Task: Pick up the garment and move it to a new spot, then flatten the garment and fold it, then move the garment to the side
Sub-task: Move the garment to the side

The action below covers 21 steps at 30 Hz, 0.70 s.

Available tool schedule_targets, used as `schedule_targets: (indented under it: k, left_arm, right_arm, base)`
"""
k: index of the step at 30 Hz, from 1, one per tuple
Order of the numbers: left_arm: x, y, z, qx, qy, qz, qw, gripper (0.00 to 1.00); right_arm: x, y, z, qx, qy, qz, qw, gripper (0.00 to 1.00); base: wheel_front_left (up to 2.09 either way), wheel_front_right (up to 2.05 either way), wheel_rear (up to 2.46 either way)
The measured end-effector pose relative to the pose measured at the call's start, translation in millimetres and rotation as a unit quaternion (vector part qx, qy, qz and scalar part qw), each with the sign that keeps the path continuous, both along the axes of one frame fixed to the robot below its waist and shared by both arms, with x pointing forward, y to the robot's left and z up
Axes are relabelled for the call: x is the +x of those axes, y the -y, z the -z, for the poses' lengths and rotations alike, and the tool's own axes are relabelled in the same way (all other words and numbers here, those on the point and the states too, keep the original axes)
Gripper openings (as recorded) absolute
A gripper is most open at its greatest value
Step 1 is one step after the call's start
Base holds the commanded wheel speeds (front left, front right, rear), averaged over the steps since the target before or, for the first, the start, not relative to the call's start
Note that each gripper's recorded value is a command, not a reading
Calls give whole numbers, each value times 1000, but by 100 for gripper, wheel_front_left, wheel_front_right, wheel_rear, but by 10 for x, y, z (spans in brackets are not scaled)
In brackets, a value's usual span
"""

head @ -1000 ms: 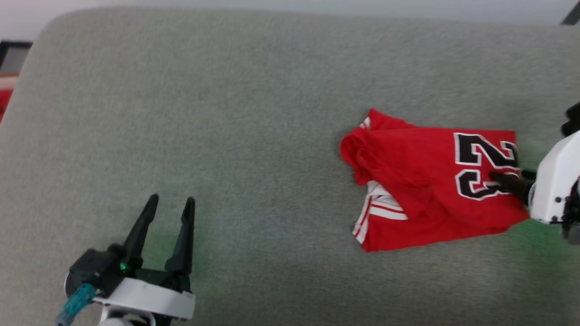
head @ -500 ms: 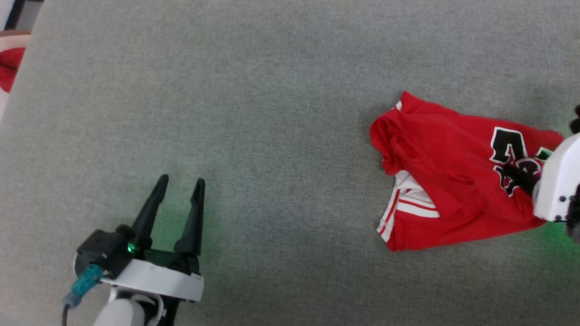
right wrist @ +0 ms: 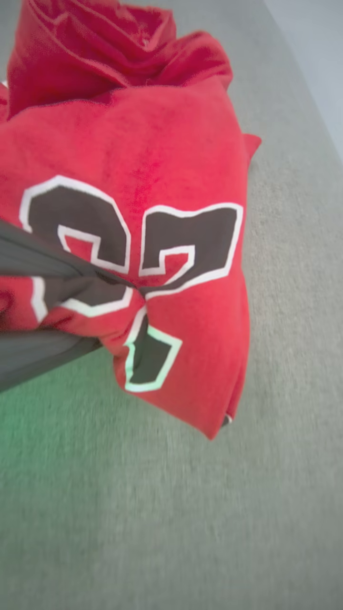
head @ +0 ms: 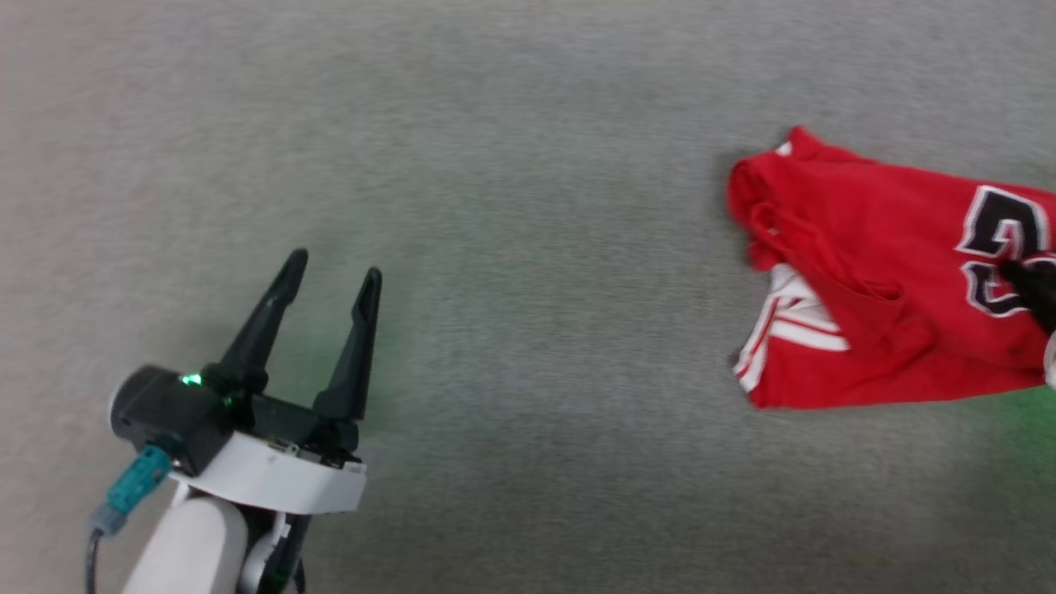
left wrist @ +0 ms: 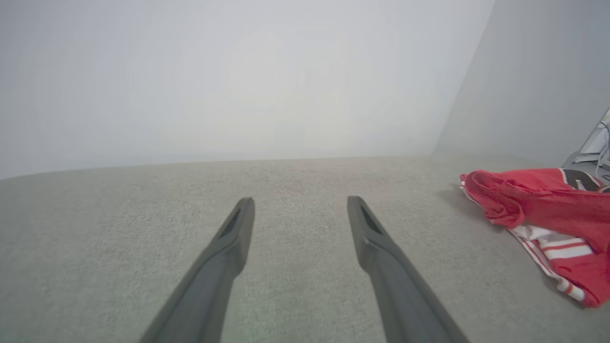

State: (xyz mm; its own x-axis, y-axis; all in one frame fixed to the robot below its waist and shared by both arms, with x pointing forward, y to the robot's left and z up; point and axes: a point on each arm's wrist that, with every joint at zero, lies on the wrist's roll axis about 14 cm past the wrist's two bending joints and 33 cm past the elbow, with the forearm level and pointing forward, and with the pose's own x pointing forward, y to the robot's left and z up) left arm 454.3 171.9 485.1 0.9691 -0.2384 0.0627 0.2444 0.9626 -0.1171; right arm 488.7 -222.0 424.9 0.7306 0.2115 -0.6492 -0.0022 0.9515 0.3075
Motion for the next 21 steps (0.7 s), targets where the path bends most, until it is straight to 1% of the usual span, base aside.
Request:
schedule_targets:
  k: [5, 11, 17, 21]
  left_arm:
    - [176, 279, -119, 8, 29, 58, 998, 100]
    - [424, 576, -206, 27, 62, 122, 990, 100]
    - [691, 757, -186, 48, 84, 165, 982, 100]
    - [821, 841, -127, 57, 90, 185, 977, 100]
  right_arm:
    - [-161, 537, -79, -38, 13, 58, 998, 0]
    - [-251, 1166, -177, -97, 27, 127, 987, 0]
    - [-150, 1658, -180, -175, 29, 162, 971, 0]
    - [-55, 1914, -177, -235, 27, 163, 958, 0]
  base:
    - [0, 0, 0]
    - [0, 0, 0]
    - [0, 0, 0]
    - [0, 0, 0]
